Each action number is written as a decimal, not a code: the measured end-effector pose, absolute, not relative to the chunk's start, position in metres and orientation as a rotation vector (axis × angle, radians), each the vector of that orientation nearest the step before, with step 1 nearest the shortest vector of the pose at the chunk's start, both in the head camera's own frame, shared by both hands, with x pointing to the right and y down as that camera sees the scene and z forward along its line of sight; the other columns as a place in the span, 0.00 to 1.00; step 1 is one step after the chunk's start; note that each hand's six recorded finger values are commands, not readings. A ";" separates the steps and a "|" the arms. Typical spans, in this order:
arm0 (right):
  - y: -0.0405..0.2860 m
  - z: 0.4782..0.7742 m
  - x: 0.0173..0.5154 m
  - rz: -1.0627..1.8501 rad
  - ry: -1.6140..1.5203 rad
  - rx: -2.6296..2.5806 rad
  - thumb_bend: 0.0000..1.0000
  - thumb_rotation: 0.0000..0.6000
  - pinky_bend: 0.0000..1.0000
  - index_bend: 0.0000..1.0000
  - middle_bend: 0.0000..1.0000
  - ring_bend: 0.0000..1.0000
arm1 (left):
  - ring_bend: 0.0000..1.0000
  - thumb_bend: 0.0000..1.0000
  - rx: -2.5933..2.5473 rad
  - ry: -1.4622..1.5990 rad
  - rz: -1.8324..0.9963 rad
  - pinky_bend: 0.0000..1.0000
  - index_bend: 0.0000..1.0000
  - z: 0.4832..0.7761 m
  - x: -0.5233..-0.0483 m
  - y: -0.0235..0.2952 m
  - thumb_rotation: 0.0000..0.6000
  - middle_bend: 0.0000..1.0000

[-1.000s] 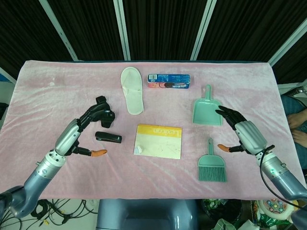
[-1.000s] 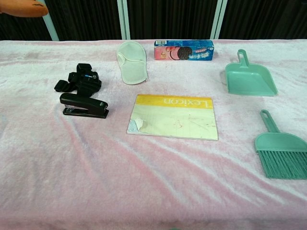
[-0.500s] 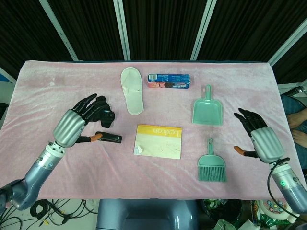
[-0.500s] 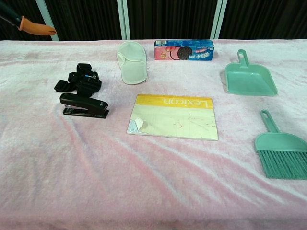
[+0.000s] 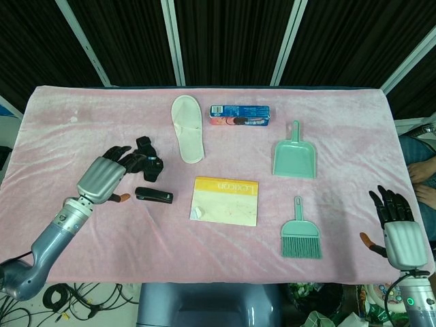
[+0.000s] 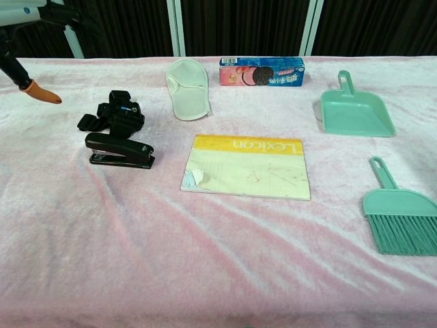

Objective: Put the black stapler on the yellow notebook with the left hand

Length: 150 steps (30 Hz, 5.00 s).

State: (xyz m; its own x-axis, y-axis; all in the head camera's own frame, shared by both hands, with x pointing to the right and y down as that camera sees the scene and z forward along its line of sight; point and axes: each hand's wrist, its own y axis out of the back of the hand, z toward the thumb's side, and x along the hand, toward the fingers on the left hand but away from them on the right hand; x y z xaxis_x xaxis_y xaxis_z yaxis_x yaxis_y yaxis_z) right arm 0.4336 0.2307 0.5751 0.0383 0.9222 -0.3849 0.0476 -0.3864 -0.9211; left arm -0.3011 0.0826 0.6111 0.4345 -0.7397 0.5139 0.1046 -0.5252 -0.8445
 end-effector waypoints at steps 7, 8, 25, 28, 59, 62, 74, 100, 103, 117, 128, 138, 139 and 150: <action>0.237 0.581 0.438 1.457 -1.020 -1.546 0.12 1.00 0.07 0.01 0.00 0.00 | 0.12 0.07 -1.811 0.453 -1.330 0.15 0.22 0.637 -0.313 0.083 1.00 0.28; 0.238 0.581 0.438 1.458 -1.021 -1.545 0.12 1.00 0.07 0.01 0.00 0.00 | 0.12 0.07 -1.810 0.448 -1.336 0.15 0.23 0.640 -0.313 0.083 1.00 0.28; 0.238 0.584 0.436 1.453 -1.029 -1.560 0.12 1.00 0.07 0.02 0.00 0.00 | 0.17 0.09 -1.879 0.392 -1.303 0.21 0.36 0.695 -0.292 0.089 1.00 0.38; 0.238 0.586 0.436 1.456 -1.021 -1.561 0.12 1.00 0.07 0.02 0.00 0.00 | 0.20 0.10 -1.891 0.385 -1.286 0.22 0.38 0.702 -0.285 0.092 1.00 0.41; 0.236 0.585 0.444 1.476 -1.046 -1.562 0.12 1.00 0.07 0.01 0.00 0.00 | 0.27 0.40 -1.833 0.358 -1.174 0.31 0.51 0.704 -0.246 0.092 1.00 0.52; 0.236 0.584 0.445 1.477 -1.053 -1.556 0.12 1.00 0.07 0.01 0.00 0.00 | 0.27 0.39 -1.835 0.380 -1.134 0.32 0.51 0.693 -0.235 0.092 1.00 0.52; 0.236 0.586 0.445 1.488 -1.034 -1.543 0.12 1.00 0.07 0.02 0.00 0.00 | 0.28 0.39 -1.793 0.408 -1.133 0.33 0.52 0.681 -0.172 0.086 1.00 0.51; 0.235 0.586 0.447 1.485 -1.035 -1.543 0.12 1.00 0.07 0.02 0.00 0.00 | 0.24 0.35 -1.831 0.397 -1.213 0.34 0.45 0.716 -0.055 0.099 1.00 0.47; 0.236 0.589 0.445 1.490 -1.022 -1.551 0.12 1.00 0.07 0.02 0.00 0.00 | 0.24 0.35 -1.841 0.417 -1.195 0.34 0.45 0.715 -0.050 0.100 1.00 0.47; 0.239 0.597 0.438 1.493 -0.989 -1.579 0.12 1.00 0.07 0.01 0.00 0.00 | 0.17 0.16 -1.868 0.446 -1.146 0.31 0.27 0.711 -0.035 0.104 1.00 0.31; 0.238 0.595 0.439 1.492 -0.998 -1.573 0.12 1.00 0.07 0.01 0.00 0.00 | 0.04 0.07 -1.870 0.435 -1.204 0.21 0.18 0.713 -0.040 0.104 1.00 0.17; 0.236 0.593 0.443 1.500 -1.009 -1.557 0.12 1.00 0.07 0.01 0.00 0.00 | 0.02 0.07 -1.876 0.537 -1.099 0.12 0.18 0.676 -0.053 0.079 1.00 0.17; 0.236 0.593 0.444 1.501 -1.011 -1.554 0.12 1.00 0.07 0.01 0.00 0.00 | 0.01 0.07 -1.863 0.538 -1.089 0.11 0.18 0.672 -0.057 0.075 1.00 0.16; 0.233 0.590 0.454 1.533 -1.024 -1.510 0.12 1.00 0.07 0.01 0.00 0.00 | 0.00 0.07 -1.664 0.583 -1.055 0.05 0.18 0.613 -0.179 0.030 1.00 0.15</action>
State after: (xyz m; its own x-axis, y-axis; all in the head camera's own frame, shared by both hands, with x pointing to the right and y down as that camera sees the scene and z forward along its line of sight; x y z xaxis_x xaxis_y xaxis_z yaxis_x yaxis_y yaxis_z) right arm 0.4545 0.2333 0.5895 -0.0333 0.9124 -0.4081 0.0276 -0.4073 -0.9129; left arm -0.1792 0.0299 0.6132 0.4955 -0.7914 0.3580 0.1175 -0.3473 -0.9304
